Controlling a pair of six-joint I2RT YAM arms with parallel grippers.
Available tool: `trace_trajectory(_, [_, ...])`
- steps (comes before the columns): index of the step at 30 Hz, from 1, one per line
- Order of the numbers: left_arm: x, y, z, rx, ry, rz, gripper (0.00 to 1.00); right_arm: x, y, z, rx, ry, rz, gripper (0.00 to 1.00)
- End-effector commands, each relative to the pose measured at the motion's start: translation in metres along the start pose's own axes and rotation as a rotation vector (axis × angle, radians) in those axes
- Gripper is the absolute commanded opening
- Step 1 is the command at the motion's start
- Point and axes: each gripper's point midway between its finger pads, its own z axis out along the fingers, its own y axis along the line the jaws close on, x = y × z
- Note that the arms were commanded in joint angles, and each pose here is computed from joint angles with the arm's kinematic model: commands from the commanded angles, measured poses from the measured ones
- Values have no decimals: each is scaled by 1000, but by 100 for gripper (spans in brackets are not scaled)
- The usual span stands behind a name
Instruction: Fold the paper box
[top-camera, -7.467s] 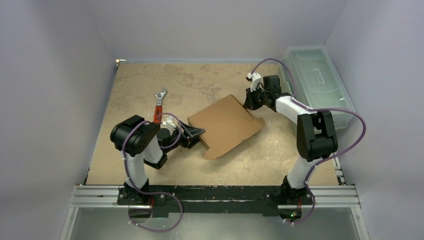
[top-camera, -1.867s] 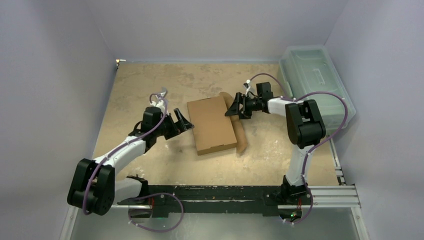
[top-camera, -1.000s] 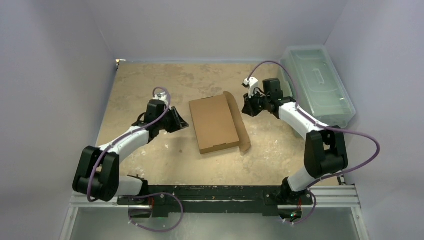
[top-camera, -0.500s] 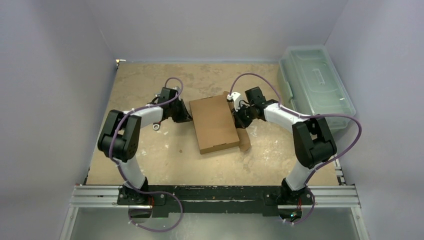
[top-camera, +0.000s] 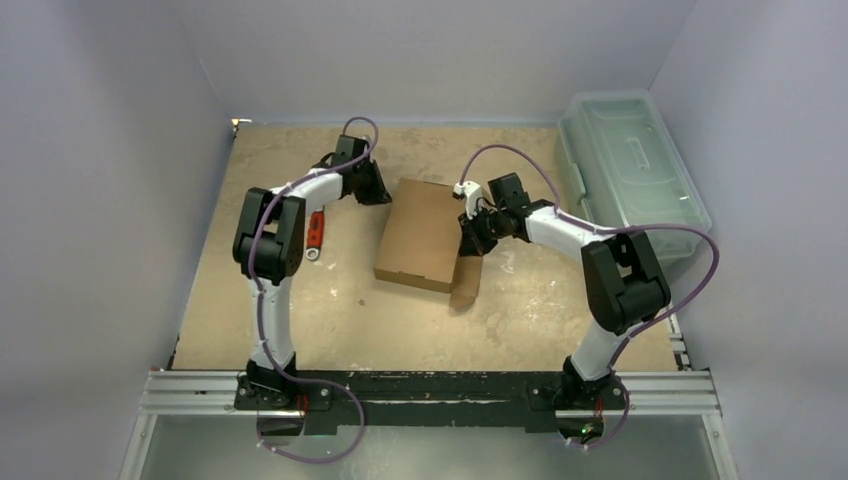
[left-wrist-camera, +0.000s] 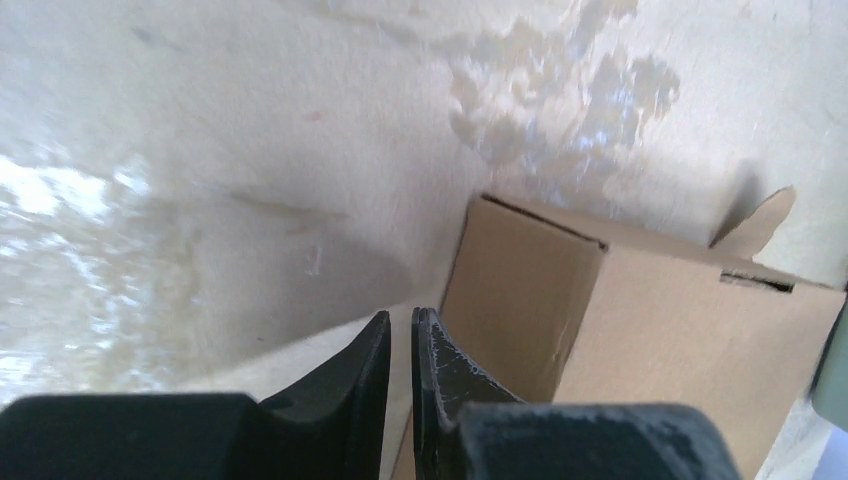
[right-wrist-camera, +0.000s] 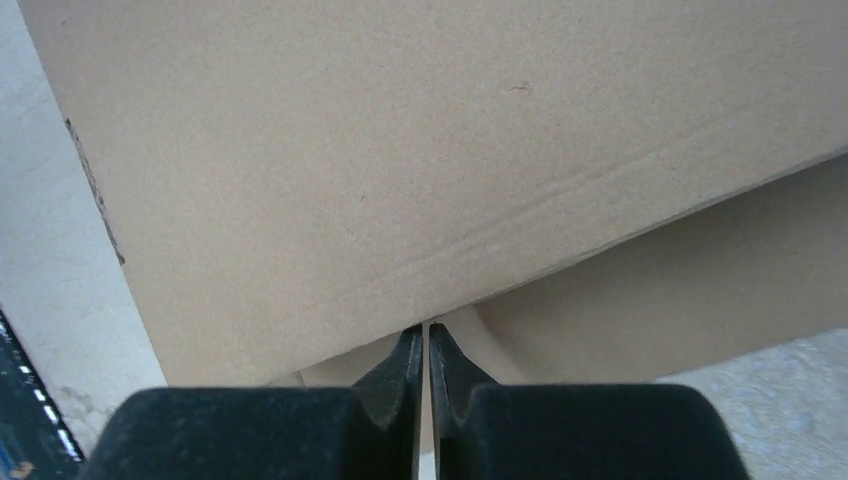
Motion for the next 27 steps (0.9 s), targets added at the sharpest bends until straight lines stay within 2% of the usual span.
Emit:
trace_trajectory(1, [-55,15,-24,-56,-117,14,13,-29,-9,-29,84,-82,-128,8])
trace_trajectory(5, [-95,13,-87,-18,-281,41,16,-32,4,-65,72,-111,-326,12])
trace_trajectory(7, [-102,4,-127,28,-360,82,24,-32,21,-80,24,-136,-436,13])
trace_trajectory(8, [-103,-5,-150,58,-402,110,33,-32,35,-87,-26,-165,-495,16])
trace_trajectory(10, [-88,-15,-188,119,-459,151,53,-24,61,-97,-114,-228,-631,32])
trace_trajectory(12, [-68,-22,-212,205,-489,136,90,-6,89,-106,-216,-300,-818,58])
trace_trajectory(13, [-54,-24,-219,248,-489,107,98,9,99,-105,-263,-321,-897,71])
trace_trajectory(14, [-41,-25,-224,288,-485,78,99,25,106,-102,-300,-332,-954,79])
trace_trajectory(15, [-23,-27,-226,340,-458,55,99,36,107,-99,-310,-334,-1004,83])
trace_trajectory(18, [34,-39,-230,545,-370,0,92,61,94,-91,-261,-264,-1115,81])
trace_trajectory(20, [68,-41,-229,607,-327,-26,88,68,80,-84,-197,-231,-1148,78])
trace_trajectory(24, [121,-41,-209,436,-285,66,89,72,78,-66,-173,-192,-1201,61])
trace_trajectory(27, [132,-27,-201,318,-300,82,87,75,80,-50,-179,-150,-1230,54])
